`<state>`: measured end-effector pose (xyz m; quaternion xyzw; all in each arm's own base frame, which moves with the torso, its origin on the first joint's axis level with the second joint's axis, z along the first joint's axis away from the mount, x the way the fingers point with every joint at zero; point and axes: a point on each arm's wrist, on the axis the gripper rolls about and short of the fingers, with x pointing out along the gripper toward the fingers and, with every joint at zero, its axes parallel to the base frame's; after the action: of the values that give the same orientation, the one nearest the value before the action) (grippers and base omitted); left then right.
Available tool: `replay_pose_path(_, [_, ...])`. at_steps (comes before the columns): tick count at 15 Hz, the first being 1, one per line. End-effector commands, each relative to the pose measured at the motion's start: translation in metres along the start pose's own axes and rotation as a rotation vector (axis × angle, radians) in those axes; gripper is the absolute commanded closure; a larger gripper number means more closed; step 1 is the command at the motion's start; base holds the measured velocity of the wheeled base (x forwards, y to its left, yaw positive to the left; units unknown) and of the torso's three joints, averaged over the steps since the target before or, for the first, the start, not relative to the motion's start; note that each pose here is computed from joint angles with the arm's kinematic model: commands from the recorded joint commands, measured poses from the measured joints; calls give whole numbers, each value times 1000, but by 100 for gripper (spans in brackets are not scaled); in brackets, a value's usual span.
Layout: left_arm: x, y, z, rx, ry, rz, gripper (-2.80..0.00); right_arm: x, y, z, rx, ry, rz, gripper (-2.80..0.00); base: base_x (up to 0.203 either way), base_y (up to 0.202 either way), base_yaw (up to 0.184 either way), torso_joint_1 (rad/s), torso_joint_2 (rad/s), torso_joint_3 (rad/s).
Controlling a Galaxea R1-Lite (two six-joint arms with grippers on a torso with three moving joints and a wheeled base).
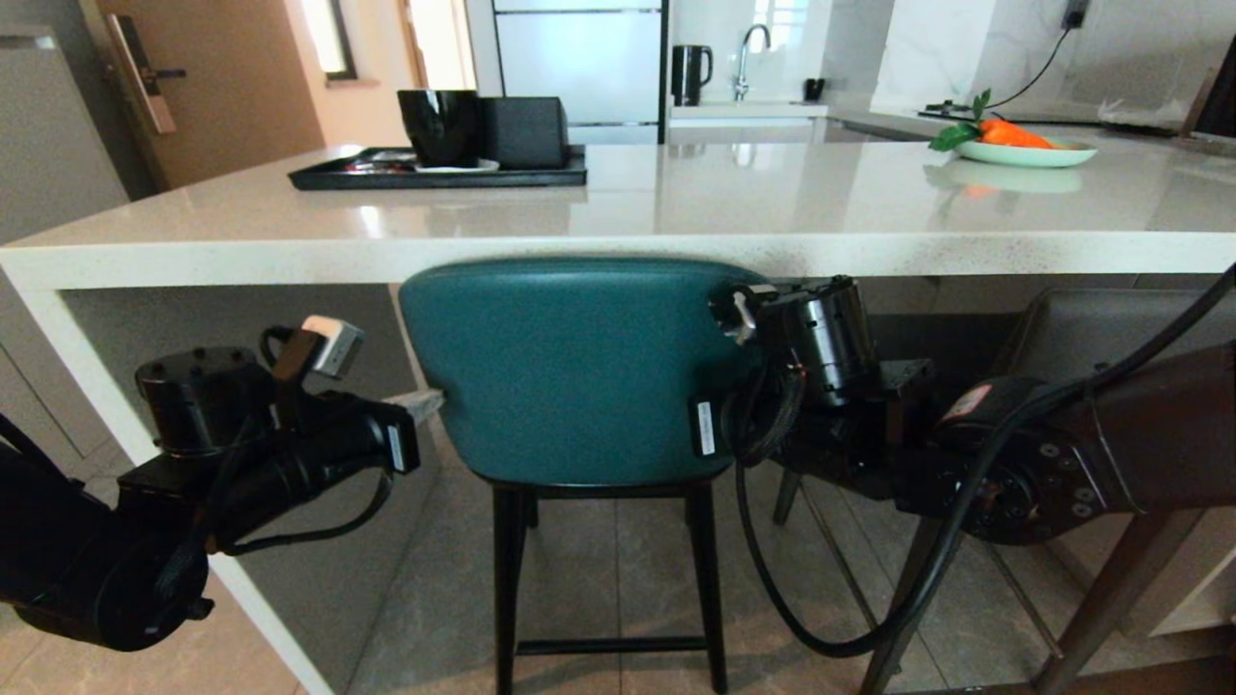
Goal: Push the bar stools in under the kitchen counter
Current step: Push the blue chair back under the dining table
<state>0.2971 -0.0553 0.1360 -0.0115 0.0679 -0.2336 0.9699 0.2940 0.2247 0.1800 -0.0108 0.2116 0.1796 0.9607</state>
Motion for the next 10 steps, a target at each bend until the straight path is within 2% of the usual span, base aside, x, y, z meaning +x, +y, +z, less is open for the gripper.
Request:
replay_pose_path(1, [-7,-2,-1,-2,3,-5,0,-9,-1,-1,-2,3,1,0,0,0,0,0,0,0])
replay_pose_path(5, [-36,-14,-4,-10,18,-14,0,-36,-9,-3,6,-4,3,0,0,0,0,0,0,0])
replay_pose_path(8, [-69,-23,19,3,-77,-9,0,-74,-22,9,34,-69,7,0,0,0,0,0,0,0])
replay_pose_path(10, [-99,-33,36,5,-147,-10,0,-106,-41,13,59,-119,-21,0,0,0,0,0,0,0])
